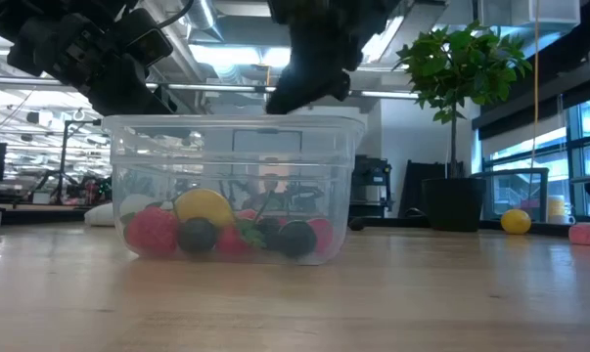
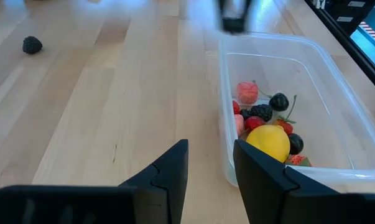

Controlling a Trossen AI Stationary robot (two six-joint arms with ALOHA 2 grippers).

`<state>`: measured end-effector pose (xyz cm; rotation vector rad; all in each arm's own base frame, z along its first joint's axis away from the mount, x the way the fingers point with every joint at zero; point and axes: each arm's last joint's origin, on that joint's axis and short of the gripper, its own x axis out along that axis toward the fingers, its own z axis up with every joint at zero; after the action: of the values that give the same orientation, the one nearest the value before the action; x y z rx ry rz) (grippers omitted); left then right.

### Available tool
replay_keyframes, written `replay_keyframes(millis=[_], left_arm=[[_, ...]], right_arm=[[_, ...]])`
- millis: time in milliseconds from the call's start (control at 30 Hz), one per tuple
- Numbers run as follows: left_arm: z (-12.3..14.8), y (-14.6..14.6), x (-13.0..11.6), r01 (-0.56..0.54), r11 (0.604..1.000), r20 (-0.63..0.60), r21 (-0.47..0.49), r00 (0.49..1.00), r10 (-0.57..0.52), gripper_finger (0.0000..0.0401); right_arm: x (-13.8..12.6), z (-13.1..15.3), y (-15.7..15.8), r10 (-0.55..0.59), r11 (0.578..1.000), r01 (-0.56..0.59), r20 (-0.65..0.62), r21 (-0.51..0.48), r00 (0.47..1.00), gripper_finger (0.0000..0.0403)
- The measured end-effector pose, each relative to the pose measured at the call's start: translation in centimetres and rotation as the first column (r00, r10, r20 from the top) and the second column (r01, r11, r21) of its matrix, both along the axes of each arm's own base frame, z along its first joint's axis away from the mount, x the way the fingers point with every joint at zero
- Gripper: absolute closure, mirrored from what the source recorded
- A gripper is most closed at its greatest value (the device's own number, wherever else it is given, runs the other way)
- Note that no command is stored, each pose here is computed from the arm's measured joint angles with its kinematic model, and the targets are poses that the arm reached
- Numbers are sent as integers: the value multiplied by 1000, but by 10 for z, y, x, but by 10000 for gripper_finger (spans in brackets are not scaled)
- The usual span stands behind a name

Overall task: Pick and placing Produce into tupperware
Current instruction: Put the blueberry into the transparent bin

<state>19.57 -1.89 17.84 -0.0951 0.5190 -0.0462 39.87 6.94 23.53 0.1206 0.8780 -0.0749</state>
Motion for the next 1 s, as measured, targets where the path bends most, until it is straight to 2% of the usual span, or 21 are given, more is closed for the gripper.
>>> replay_keyframes(millis=[200,433,733,1000], left_arm=[[0,0,0,0,1000,0,0,1000,0,280],[0,0,0,0,1000,0,0,1000,0,280],[0,0,0,0,1000,0,0,1000,0,280],[0,0,0,0,1000,0,-1,1000,0,280]], right_arm=[[6,-23,34,79,997,-79,-9,-2,997,352],[13,-55,39,81,996,-83,-78,-14,994,351],[15,-56,35,52,999,-52,-76,4,996,340],[15,-57,36,60,998,-58,-79,20,995,285]])
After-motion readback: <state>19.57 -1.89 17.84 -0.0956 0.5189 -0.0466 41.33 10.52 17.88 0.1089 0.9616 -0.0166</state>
